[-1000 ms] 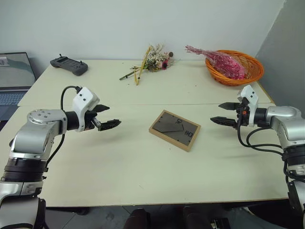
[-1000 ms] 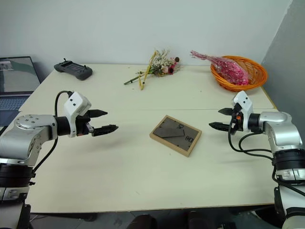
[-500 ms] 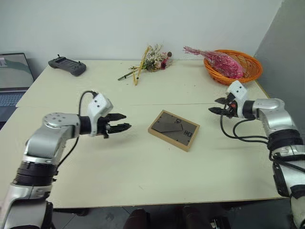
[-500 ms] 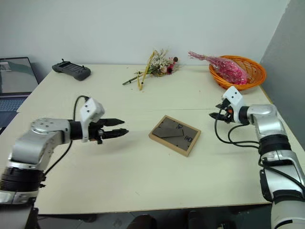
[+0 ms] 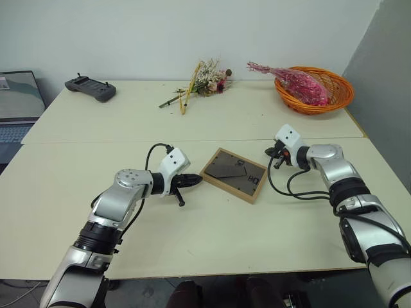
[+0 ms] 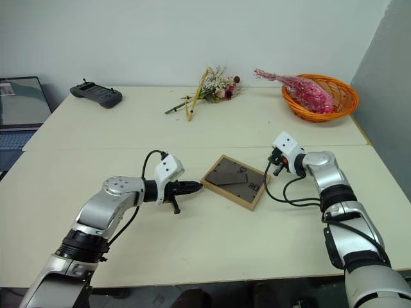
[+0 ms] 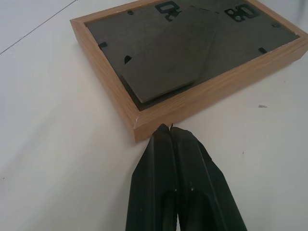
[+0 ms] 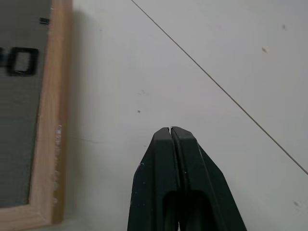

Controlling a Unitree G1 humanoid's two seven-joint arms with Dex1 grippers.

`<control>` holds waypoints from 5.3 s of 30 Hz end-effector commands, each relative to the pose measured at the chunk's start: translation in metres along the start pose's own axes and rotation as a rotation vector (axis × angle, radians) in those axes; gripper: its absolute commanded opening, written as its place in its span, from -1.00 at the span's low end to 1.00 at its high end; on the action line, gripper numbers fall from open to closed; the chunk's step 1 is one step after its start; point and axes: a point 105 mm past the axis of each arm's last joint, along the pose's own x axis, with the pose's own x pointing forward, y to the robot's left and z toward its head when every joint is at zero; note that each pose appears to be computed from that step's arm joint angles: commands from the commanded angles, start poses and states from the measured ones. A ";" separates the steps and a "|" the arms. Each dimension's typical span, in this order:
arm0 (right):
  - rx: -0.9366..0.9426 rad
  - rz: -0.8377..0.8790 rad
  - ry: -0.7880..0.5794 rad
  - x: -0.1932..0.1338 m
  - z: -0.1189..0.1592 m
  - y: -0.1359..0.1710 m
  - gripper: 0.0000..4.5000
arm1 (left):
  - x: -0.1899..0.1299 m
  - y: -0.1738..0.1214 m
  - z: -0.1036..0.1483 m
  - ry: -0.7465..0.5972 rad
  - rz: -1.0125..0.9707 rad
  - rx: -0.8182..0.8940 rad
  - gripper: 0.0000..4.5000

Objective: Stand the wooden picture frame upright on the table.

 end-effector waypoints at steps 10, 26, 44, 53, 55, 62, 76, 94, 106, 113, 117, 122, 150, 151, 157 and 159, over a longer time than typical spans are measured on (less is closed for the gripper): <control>-0.030 0.232 -0.076 0.002 0.024 0.068 -0.99 | 0.010 0.026 0.004 0.009 0.111 0.037 -0.98; -0.001 0.273 -0.105 0.017 0.039 0.095 -0.99 | -0.021 0.059 -0.004 0.045 0.210 0.006 -0.98; -0.022 0.199 -0.101 0.020 0.039 0.079 -1.00 | -0.082 0.023 -0.017 -0.106 -0.228 -0.969 0.45; -0.015 0.227 -0.122 0.025 0.049 0.092 -1.00 | -0.048 0.003 -0.034 -0.058 -0.260 -1.026 0.98; -0.013 0.234 -0.130 0.028 0.054 0.096 -1.00 | -0.040 0.000 -0.041 -0.031 -0.252 -1.050 0.98; 0.010 0.224 -0.155 0.033 0.064 0.099 -1.00 | -0.023 -0.014 -0.023 -0.101 -0.347 -1.086 0.98; 0.061 0.175 -0.151 0.033 0.059 0.093 -1.00 | -0.033 -0.022 -0.009 -0.166 -0.365 -1.048 0.51; 0.105 0.131 -0.268 -0.003 0.087 0.049 -0.84 | -0.035 0.007 0.007 -0.230 -0.227 -0.923 -0.43; 0.134 0.392 -0.461 -0.031 0.151 0.065 0.29 | -0.052 0.010 0.050 -0.296 -0.268 -0.792 -0.43; 0.115 0.480 -0.477 -0.015 0.163 0.093 0.96 | -0.055 0.011 0.061 -0.304 -0.275 -0.765 -0.43; 0.093 0.493 -0.468 -0.004 0.166 0.105 1.00 | -0.055 0.010 0.064 -0.300 -0.285 -0.756 -0.43; 0.078 0.527 -0.488 -0.001 0.171 0.119 1.00 | -0.053 0.007 0.064 -0.290 -0.294 -0.758 -0.43; -0.494 0.178 -0.403 -0.095 0.101 0.048 1.00 | -0.068 -0.028 0.053 -0.225 -0.594 -1.083 -0.43; -0.607 0.146 -0.392 -0.091 0.093 0.048 1.00 | -0.069 -0.029 0.053 -0.229 -0.619 -1.101 -0.43; -1.158 -0.097 -0.546 -0.073 0.084 0.056 1.00 | -0.072 -0.035 0.061 -0.263 -0.722 -1.183 -0.43; -1.219 -0.137 -0.608 -0.066 0.091 0.059 1.00 | -0.072 -0.044 0.060 -0.232 -0.736 -1.178 -0.43</control>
